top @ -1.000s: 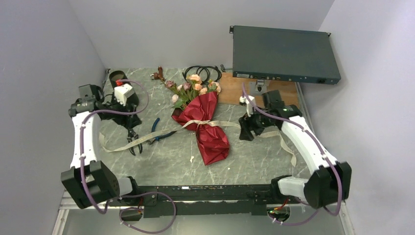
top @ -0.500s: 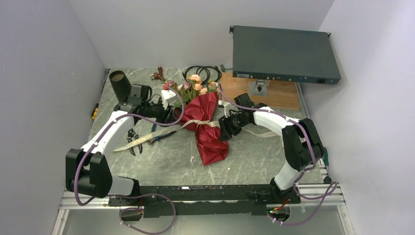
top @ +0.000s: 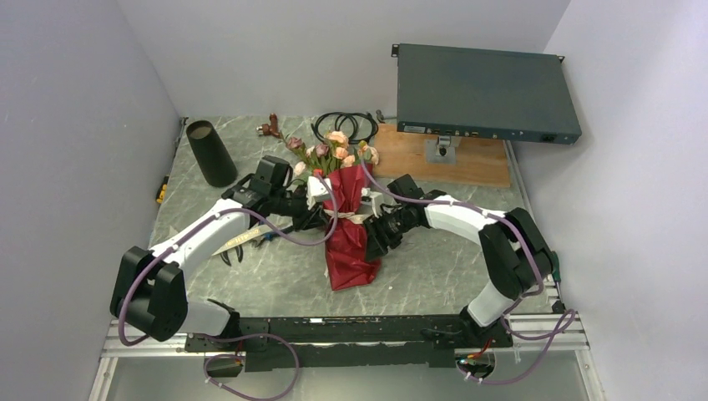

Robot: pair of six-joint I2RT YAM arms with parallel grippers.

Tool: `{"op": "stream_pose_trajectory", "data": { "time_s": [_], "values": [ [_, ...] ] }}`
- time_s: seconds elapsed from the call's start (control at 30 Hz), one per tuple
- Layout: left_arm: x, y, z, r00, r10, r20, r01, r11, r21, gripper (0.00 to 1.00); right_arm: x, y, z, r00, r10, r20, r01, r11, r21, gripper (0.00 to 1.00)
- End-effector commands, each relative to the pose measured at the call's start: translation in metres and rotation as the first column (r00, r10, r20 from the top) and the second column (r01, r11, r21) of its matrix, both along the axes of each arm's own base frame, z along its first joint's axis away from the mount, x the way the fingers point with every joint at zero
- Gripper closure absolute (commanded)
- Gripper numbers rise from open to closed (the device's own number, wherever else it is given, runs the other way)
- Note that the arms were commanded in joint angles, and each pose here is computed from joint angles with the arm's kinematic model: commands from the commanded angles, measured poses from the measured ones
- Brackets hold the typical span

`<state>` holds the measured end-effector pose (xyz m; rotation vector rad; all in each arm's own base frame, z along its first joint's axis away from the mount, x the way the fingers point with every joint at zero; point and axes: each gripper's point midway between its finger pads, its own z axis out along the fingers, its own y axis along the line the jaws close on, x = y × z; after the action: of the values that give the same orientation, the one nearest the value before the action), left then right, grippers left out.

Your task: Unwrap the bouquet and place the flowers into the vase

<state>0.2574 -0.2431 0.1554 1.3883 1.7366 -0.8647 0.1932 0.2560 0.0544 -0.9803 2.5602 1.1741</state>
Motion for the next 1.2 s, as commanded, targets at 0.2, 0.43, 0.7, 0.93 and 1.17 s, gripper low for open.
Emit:
{"op": "stream_pose_trajectory", "data": {
  "time_s": [0.2, 0.43, 0.7, 0.93, 1.17],
  "values": [
    [-0.007, -0.013, -0.035, 0.981, -0.129, 0.144, 0.114, 0.987, 0.114, 0.77, 0.041, 0.001, 0.049, 0.985, -0.152, 0.08, 0.143, 0.984, 0.106, 0.47],
    [-0.009, -0.018, -0.071, 0.978, -0.157, 0.136, 0.13, 0.973, 0.188, 0.76, 0.07, 0.001, 0.024, 0.969, -0.234, 0.076, 0.231, 0.972, 0.046, 0.47],
    [-0.018, -0.019, -0.097, 0.98, -0.178, 0.088, 0.152, 0.959, 0.239, 0.75, 0.08, 0.01, 0.003, 0.968, -0.251, 0.024, 0.25, 0.967, 0.042, 0.47],
    [0.009, -0.029, -0.026, 0.987, -0.061, 0.148, 0.049, 0.996, 0.081, 0.75, 0.075, 0.01, -0.005, 0.972, -0.233, 0.009, 0.233, 0.972, 0.037, 0.97],
    [0.05, -0.041, -0.008, 0.975, 0.018, 0.221, -0.032, 0.998, 0.059, 0.76, 0.072, 0.01, -0.003, 0.969, -0.248, 0.005, 0.248, 0.968, 0.048, 1.0]
  ]
}}
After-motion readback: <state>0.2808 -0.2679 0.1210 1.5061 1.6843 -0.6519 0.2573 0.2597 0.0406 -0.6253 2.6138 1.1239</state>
